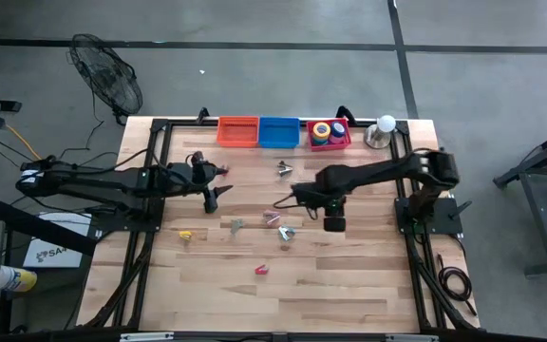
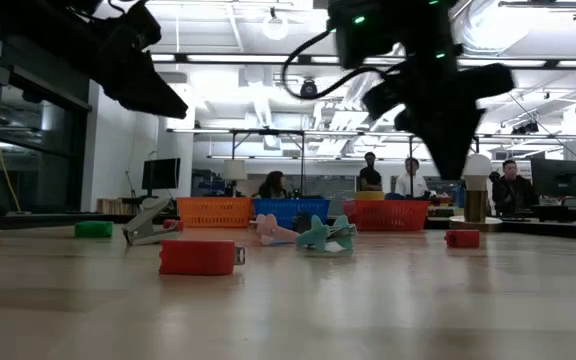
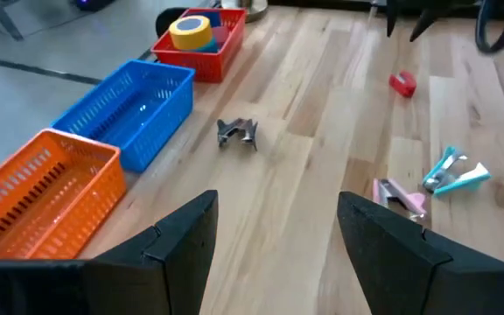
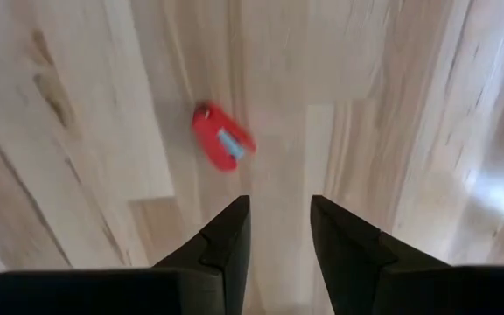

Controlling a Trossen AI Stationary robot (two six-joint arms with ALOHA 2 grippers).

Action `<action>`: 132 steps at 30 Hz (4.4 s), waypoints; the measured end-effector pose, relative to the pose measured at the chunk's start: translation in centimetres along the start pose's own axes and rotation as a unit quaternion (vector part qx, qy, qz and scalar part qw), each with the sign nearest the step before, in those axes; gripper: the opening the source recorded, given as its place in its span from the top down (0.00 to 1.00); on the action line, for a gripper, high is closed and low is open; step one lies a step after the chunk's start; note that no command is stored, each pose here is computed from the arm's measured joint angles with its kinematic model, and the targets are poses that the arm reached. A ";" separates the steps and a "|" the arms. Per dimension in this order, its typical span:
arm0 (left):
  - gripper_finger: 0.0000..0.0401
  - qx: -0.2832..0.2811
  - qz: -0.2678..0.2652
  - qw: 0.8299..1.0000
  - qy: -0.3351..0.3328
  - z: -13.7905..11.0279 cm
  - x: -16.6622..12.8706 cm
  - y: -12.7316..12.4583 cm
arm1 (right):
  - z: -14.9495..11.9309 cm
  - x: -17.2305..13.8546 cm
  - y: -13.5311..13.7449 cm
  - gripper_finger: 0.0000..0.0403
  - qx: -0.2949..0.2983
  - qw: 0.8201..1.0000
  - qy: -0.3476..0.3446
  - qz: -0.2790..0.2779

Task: Pick and place Stapler, Stapler remover, tape
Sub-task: Put the red stapler into the blue bin

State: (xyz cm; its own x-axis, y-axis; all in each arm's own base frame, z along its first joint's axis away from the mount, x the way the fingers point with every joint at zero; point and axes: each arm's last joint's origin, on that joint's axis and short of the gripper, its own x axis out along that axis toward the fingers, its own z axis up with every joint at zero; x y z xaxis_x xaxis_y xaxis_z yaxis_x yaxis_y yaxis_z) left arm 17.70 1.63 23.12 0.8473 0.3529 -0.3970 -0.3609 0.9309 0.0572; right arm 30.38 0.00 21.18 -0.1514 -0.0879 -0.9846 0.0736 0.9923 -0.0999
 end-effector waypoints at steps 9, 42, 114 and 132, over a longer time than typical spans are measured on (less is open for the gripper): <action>0.42 0.001 -0.004 1.000 -0.010 0.2 0.0 -0.1 | -4.0 0.3 0.8 0.70 -0.035 0.992 -0.123 -0.009; 0.42 -0.001 -0.005 1.000 -0.009 0.2 0.0 -0.2 | -5.2 8.2 1.9 0.45 -0.128 0.968 -0.214 -0.010; 0.42 0.001 -0.004 1.000 -0.002 0.0 0.0 -0.1 | -2.2 5.1 0.0 0.98 0.034 0.946 -0.316 0.061; 0.42 0.000 -0.003 1.000 0.002 -0.1 0.0 -0.1 | -2.3 5.1 0.0 0.95 0.034 0.948 -0.310 0.061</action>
State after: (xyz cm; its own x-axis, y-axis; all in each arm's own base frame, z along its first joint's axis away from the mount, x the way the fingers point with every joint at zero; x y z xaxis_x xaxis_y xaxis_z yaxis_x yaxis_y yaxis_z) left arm 17.71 1.49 23.06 0.8481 0.3463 -0.4010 -0.3551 0.9332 0.0548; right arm 27.32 -0.25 16.48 0.4699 -0.0291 -0.8823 0.1201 0.9923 0.0312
